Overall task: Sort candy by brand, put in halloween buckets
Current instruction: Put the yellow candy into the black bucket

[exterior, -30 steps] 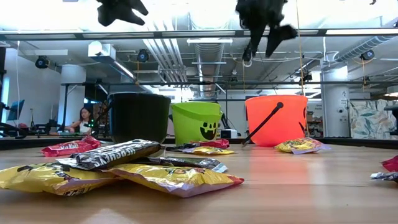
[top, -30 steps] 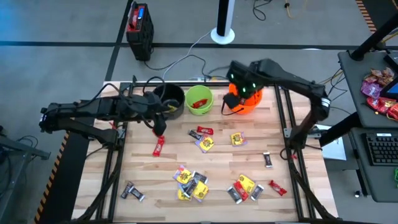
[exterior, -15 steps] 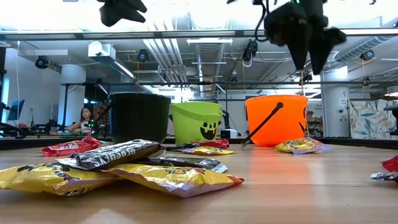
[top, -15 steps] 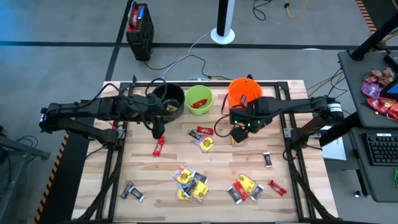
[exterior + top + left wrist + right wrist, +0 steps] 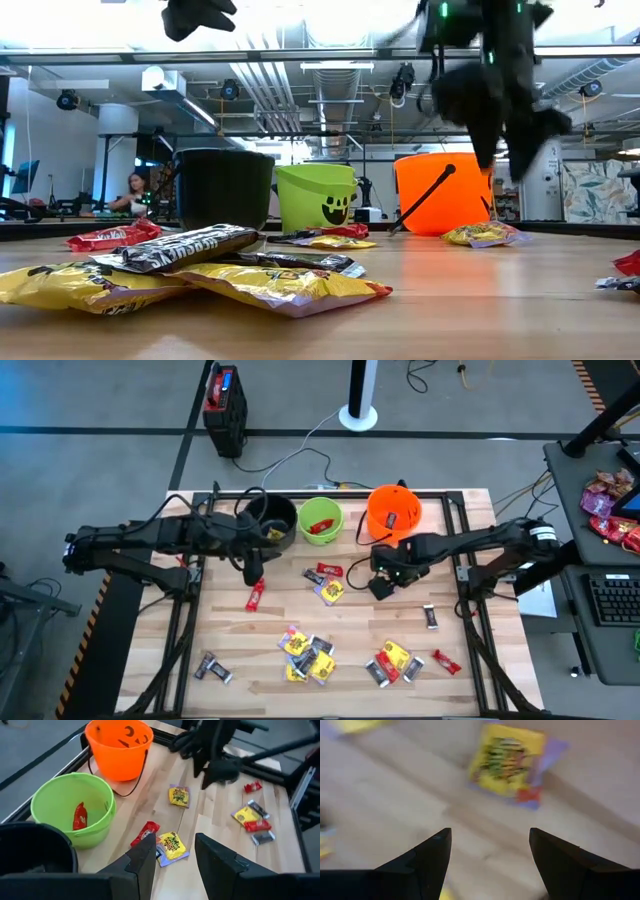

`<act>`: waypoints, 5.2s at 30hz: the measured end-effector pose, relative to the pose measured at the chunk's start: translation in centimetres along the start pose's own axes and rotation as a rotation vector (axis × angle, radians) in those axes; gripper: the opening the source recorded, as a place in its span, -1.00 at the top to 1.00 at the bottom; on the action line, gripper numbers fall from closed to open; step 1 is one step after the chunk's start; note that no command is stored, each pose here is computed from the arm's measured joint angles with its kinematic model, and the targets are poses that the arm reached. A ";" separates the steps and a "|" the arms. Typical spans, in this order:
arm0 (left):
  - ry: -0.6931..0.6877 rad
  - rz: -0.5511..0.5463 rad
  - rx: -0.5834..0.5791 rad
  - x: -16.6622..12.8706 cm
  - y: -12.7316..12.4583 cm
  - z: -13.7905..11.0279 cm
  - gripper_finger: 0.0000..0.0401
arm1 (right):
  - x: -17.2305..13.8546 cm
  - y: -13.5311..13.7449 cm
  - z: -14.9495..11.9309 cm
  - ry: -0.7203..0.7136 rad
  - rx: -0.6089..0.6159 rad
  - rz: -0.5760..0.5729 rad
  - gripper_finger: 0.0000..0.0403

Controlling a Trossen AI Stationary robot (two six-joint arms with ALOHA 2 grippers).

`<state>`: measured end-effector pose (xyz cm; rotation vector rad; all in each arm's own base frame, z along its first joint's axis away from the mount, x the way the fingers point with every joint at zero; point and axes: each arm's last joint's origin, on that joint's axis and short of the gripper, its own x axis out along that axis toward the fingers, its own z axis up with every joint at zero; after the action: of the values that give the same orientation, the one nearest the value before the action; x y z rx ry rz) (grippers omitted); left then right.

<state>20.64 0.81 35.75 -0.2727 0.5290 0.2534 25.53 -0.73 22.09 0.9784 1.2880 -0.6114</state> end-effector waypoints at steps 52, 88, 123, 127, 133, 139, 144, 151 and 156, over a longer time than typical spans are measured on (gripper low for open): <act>-0.171 0.591 -0.168 -2.4 13.5 6.3 0.40 | -9.1 -10.4 20.7 0.010 -0.010 -0.181 -0.12; 0.073 0.387 -0.139 -2.4 12.3 4.1 0.40 | -16.0 -4.9 13.8 -0.147 -0.038 -0.018 -0.12; 0.007 0.337 -0.114 -1.8 11.2 4.8 0.40 | 6.5 -2.9 1.8 -0.076 -0.066 -0.111 -0.09; 0.003 0.336 -0.100 -1.8 11.2 4.8 0.40 | 7.8 -2.7 2.2 -0.045 -0.077 -0.102 0.06; 0.008 0.337 -0.084 -1.7 11.2 4.8 0.40 | 8.1 -2.4 2.3 -0.023 -0.129 -0.083 0.57; 0.027 0.304 -0.064 -1.3 11.3 4.8 0.40 | 2.8 -0.8 2.6 -0.078 -0.197 0.044 0.92; 0.005 0.186 -0.024 -1.1 11.0 5.1 0.40 | -3.5 1.1 4.4 -0.256 -0.350 0.177 0.93; -0.097 0.075 0.056 -1.1 10.6 6.1 0.40 | -9.6 2.4 12.7 -0.716 -0.552 0.188 0.94; -0.102 0.147 0.043 -1.2 11.1 6.2 0.40 | -11.4 3.0 20.3 -0.953 -0.641 0.265 0.94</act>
<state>19.07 12.90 39.41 -0.1784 0.4535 0.3966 35.81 -18.40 33.58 0.2263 0.4197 -0.3337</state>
